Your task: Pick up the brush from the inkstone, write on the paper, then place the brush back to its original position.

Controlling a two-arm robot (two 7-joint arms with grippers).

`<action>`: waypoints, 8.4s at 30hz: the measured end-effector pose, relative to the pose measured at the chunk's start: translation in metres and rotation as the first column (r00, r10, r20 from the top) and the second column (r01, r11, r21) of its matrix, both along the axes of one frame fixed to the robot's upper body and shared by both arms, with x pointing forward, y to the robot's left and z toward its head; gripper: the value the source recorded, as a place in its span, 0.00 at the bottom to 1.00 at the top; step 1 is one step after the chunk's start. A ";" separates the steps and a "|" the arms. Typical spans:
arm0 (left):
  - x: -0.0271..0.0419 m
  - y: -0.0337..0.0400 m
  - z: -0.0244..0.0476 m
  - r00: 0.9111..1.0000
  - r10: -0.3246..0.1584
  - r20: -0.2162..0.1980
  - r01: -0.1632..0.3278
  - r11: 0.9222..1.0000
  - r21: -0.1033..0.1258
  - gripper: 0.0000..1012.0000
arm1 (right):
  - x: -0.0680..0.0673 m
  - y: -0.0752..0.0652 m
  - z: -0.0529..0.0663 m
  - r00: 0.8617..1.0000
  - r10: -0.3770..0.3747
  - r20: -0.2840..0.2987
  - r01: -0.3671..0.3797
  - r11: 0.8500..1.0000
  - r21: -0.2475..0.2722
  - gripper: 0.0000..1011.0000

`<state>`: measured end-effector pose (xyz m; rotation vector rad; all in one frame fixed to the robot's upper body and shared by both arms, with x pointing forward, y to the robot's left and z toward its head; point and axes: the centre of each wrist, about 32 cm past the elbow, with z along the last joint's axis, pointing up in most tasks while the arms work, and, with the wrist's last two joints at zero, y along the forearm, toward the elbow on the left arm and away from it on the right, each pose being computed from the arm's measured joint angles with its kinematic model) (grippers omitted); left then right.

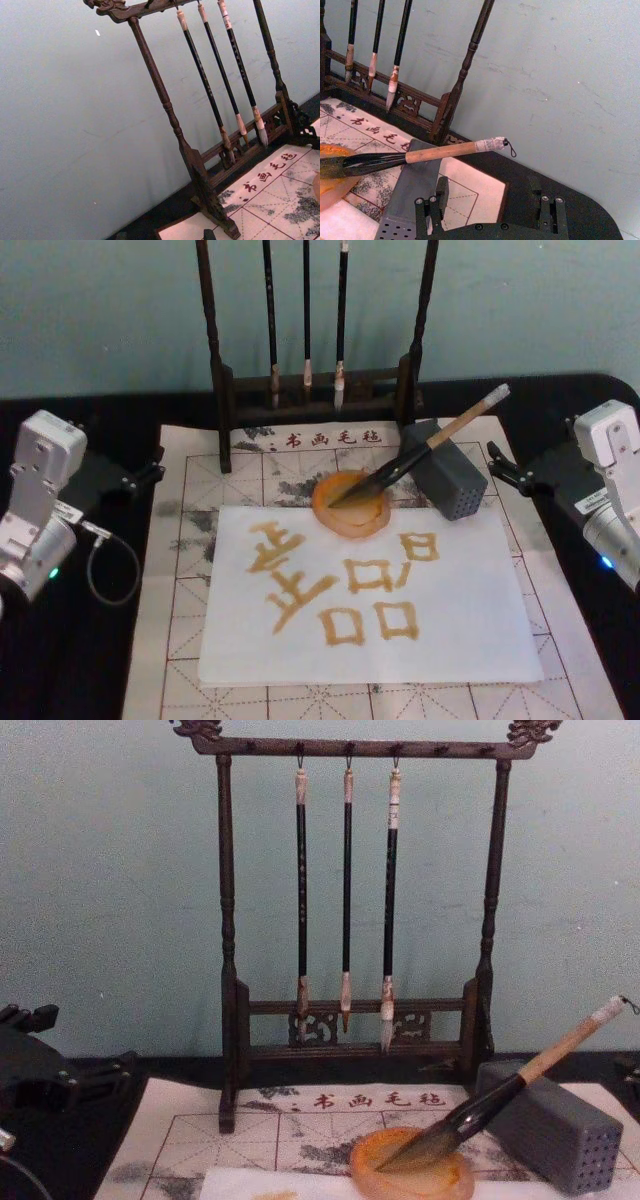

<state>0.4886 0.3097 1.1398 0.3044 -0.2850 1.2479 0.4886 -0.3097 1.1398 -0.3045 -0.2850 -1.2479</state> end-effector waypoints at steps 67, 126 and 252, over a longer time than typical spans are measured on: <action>0.0000 0.0000 0.0000 1.000 0.000 0.000 0.000 1.000 0.000 0.99 | -0.001 -0.008 0.028 0.936 0.133 -0.325 0.074 0.829 0.554 0.99; 0.0000 0.0000 0.0000 1.000 0.000 0.000 0.000 1.000 0.000 0.99 | 0.065 0.032 0.039 0.825 0.232 -0.515 0.384 0.438 0.812 0.99; 0.0000 0.0000 0.0000 1.000 0.000 0.000 0.000 1.000 0.000 0.99 | 0.016 0.040 0.036 0.964 0.224 -0.144 -0.051 0.688 0.724 0.18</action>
